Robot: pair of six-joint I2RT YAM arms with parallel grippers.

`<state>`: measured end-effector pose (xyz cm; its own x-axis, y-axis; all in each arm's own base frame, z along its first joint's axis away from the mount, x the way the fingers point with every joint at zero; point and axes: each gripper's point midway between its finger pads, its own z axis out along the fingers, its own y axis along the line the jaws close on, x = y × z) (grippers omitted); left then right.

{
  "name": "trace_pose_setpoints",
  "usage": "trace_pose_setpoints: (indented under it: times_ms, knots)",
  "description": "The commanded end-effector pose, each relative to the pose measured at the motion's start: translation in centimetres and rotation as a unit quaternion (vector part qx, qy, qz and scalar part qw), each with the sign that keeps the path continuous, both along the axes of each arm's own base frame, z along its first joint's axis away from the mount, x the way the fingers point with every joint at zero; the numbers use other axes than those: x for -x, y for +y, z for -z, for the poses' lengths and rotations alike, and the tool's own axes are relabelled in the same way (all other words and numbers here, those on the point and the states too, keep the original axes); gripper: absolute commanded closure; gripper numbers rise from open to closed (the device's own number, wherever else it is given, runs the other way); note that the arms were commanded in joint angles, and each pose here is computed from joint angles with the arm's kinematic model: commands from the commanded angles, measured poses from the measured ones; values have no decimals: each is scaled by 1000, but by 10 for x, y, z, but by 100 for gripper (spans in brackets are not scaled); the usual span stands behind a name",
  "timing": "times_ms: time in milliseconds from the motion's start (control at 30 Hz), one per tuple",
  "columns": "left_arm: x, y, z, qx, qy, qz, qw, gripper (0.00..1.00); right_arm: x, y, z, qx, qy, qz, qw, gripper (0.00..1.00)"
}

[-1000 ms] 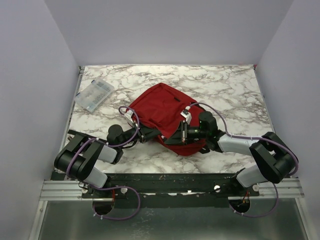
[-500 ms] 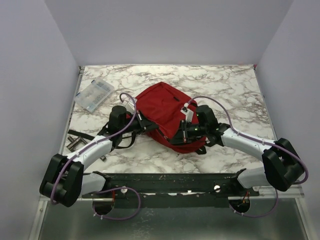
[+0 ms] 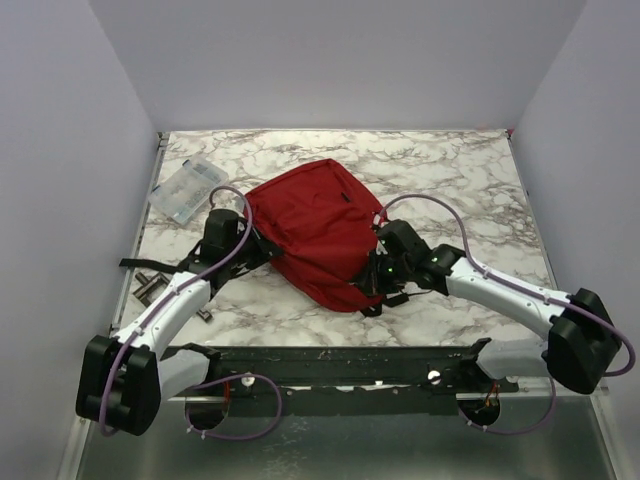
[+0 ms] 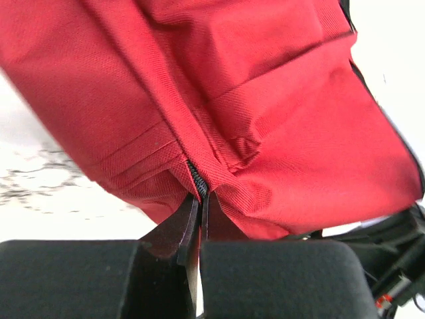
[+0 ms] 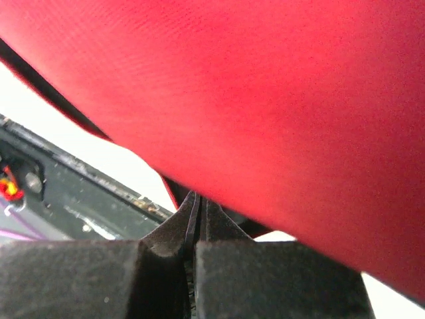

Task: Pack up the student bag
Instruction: Zip the student bag at the center of the board.

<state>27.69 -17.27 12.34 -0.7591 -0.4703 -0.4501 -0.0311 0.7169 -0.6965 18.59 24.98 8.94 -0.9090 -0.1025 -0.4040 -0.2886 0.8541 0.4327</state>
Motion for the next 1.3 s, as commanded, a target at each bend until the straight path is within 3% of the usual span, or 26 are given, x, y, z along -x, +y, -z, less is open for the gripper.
trace_pose_setpoints:
  times_ms: [0, 67, 167, 267, 300, 333, 433, 567, 633, 767, 867, 1000, 1067, 1167, 1267]
  knots:
    - [-20, 53, 3, -60, -3, -97, 993, 100, 0, -49, 13, 100, -17, 59, 993, 100]
    - [-13, 46, 3, -41, 2, -76, 996, 97, -2, -28, 1, 42, -27, 39, 998, 100]
    - [4, 30, 1, -3, 13, -36, 999, 77, -8, 0, -15, -19, -42, 7, 999, 100]
    - [28, 16, 3, 44, 52, -7, 998, 53, -13, 13, -23, -36, -50, -17, 998, 100]
    - [39, 10, 6, 69, 78, -2, 995, 35, -12, 18, -25, -49, -51, -30, 997, 100]
    - [51, 3, 9, 94, 102, 8, 990, 25, -11, 24, -29, -65, -56, -44, 995, 100]
    - [83, -19, 16, 150, 183, 19, 972, 21, -6, 35, -34, -85, -53, -73, 992, 100]
    - [126, -51, 21, 198, 307, 2, 931, 18, 5, 44, -40, -95, -56, -105, 988, 100]
    - [128, -61, 12, 211, 308, -2, 928, 18, 10, 47, -39, -97, -63, -115, 987, 100]
    - [110, -63, -4, 208, 258, -18, 943, 14, 19, 52, -32, -89, -54, -130, 986, 100]
    - [91, -66, -4, 204, 220, -23, 954, 20, 23, 55, -32, -85, -61, -135, 985, 100]
    - [80, -67, 16, 175, 213, -11, 961, 60, 19, 48, -29, -59, -66, -122, 989, 100]
    - [78, -60, 26, 148, 192, -5, 970, 87, 20, 42, -31, -43, -68, -123, 989, 100]
    - [75, -39, 41, 111, 152, -22, 982, 100, 13, 18, -26, 5, -82, -84, 993, 100]
    - [76, -6, 48, 60, 131, -52, 988, 100, -2, -22, -11, 90, -93, -3, 992, 100]
